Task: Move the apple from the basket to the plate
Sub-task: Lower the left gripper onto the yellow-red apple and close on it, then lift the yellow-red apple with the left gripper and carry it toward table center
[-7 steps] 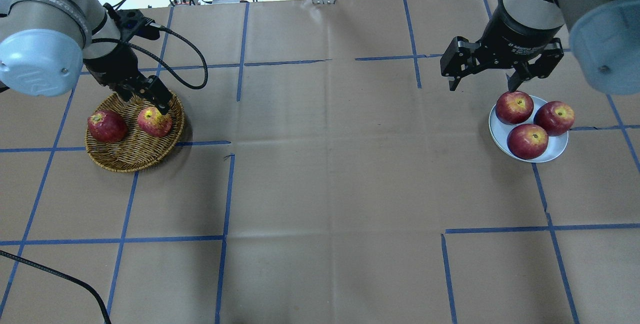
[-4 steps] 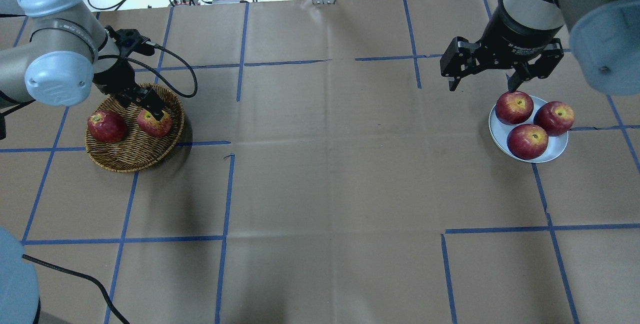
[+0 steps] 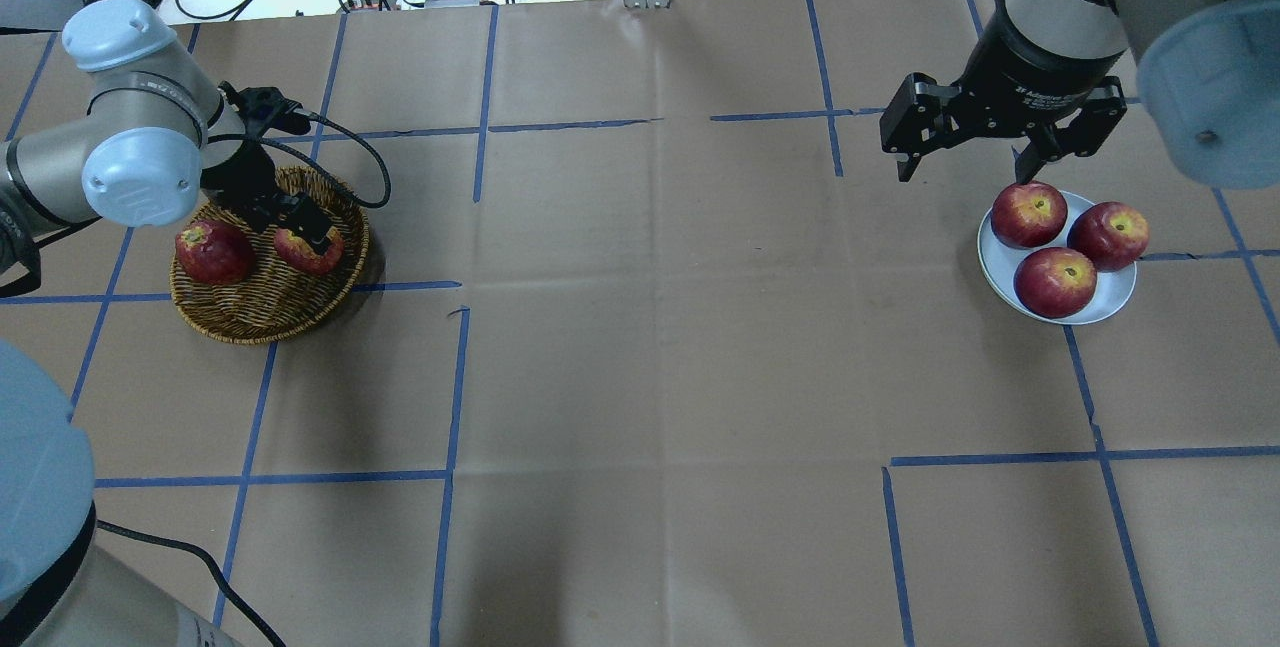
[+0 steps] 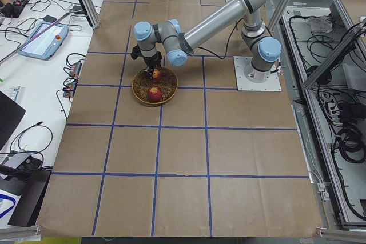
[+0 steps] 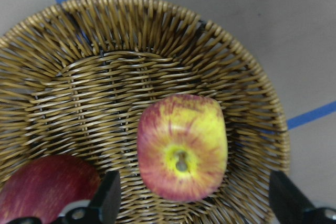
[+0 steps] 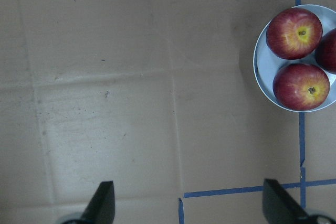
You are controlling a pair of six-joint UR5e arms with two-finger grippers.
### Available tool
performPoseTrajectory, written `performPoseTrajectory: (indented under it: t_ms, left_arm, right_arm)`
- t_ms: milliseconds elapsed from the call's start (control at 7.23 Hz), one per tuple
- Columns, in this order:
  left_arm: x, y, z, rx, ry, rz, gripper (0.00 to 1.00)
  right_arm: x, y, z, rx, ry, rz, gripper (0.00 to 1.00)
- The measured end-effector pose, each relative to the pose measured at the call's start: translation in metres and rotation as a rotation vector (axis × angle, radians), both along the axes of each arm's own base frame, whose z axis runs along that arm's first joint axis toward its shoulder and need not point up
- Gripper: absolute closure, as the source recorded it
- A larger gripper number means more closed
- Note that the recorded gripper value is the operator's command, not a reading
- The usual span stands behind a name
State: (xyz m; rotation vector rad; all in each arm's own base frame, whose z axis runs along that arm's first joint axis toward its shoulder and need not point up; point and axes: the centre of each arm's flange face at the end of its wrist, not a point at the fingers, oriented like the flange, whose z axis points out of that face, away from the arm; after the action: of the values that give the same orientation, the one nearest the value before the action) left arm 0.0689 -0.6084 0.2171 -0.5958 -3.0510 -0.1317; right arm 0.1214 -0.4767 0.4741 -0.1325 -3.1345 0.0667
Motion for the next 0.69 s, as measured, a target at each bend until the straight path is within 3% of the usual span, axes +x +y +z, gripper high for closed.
performPoseTrajectory:
  t_ms: [277,415,691]
  left_arm:
    - [0.003,-0.005,-0.015,0.002,0.005,0.007,0.64]
    - [0.003,-0.006,-0.014,0.000,0.003,0.008,0.72]
    - [-0.008,-0.007,0.006,-0.013,-0.008,0.008,0.75]
  right_arm:
    - [0.000,0.000,0.000,-0.001,0.000,0.000,0.00]
    - [0.000,0.000,0.000,0.000,0.000,0.000,0.00]
    - [0.000,0.000,0.000,0.000,0.000,0.000,0.00]
